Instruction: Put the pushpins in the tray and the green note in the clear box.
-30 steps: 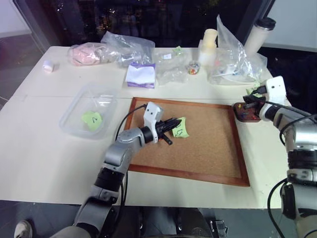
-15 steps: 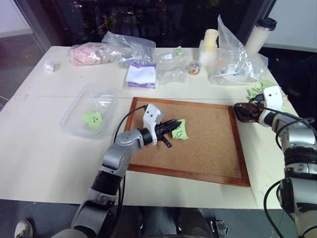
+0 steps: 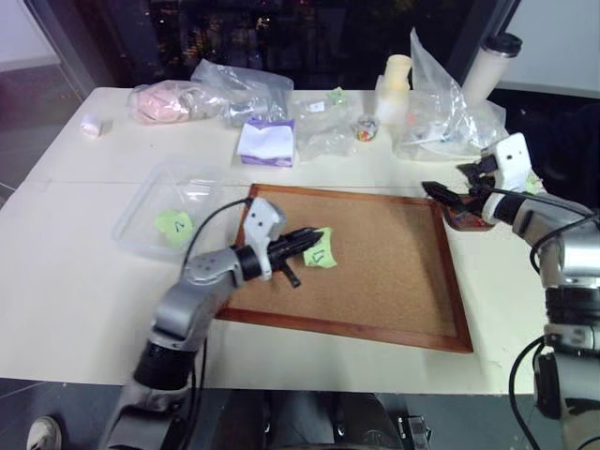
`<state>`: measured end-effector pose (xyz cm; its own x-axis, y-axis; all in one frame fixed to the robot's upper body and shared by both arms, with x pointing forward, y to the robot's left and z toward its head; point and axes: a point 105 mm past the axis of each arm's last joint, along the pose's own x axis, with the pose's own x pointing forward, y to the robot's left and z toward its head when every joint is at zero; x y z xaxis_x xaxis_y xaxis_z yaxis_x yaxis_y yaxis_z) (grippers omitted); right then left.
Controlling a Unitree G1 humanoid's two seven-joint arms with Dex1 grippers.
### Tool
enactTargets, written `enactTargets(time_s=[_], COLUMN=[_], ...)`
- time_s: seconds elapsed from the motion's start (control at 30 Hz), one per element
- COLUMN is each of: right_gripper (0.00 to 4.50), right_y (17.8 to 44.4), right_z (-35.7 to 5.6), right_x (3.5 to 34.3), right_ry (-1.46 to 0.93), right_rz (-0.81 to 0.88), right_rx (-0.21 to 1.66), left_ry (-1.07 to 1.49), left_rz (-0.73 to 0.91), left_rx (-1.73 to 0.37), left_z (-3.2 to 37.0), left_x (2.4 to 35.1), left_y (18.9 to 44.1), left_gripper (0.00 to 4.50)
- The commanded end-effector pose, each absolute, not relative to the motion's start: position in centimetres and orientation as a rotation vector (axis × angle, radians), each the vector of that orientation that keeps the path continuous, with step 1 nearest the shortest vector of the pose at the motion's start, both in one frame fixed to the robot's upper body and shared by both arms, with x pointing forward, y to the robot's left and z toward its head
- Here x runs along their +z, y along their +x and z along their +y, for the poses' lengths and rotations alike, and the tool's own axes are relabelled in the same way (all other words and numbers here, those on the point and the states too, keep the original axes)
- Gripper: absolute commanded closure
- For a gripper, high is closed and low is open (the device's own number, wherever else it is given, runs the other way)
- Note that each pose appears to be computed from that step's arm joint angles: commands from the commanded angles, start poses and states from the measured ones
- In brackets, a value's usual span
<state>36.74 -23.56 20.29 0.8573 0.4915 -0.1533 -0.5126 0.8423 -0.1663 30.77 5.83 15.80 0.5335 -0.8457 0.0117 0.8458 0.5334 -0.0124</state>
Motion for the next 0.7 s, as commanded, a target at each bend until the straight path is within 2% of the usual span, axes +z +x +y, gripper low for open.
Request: enactTargets(time_s=[0.03, 0.27, 0.43, 0.6, 0.7], right_gripper=[0.06, 0.06, 0.06, 0.06, 0.06], right_y=[33.8, 30.7, 30.1, 30.5, 30.9], right_z=[-19.5, -14.8, -12.5, -12.0, -11.9], right_x=[21.5, 18.9, 17.7, 17.4, 17.2], right_ry=[-0.215, -0.256, -0.273, -0.276, -0.283], right_rz=[0.07, 0.138, 0.149, 0.143, 0.141], right_rx=[0.772, 1.015, 1.102, 1.11, 1.103], left_ry=[0.005, 0.061, 0.093, 0.118, 0.129], left_rz=[-0.077, -0.116, -0.148, -0.111, -0.069], left_rx=[-0.977, -0.819, -0.479, -0.303, -0.259], left_z=[8.3, 13.3, 22.6, 28.5, 30.1], left_x=[18.9, 22.0, 24.3, 23.5, 22.0], left_y=[30.3, 31.3, 33.0, 34.0, 34.6], left_gripper=[4.5, 4.5, 4.5, 4.5, 4.5])
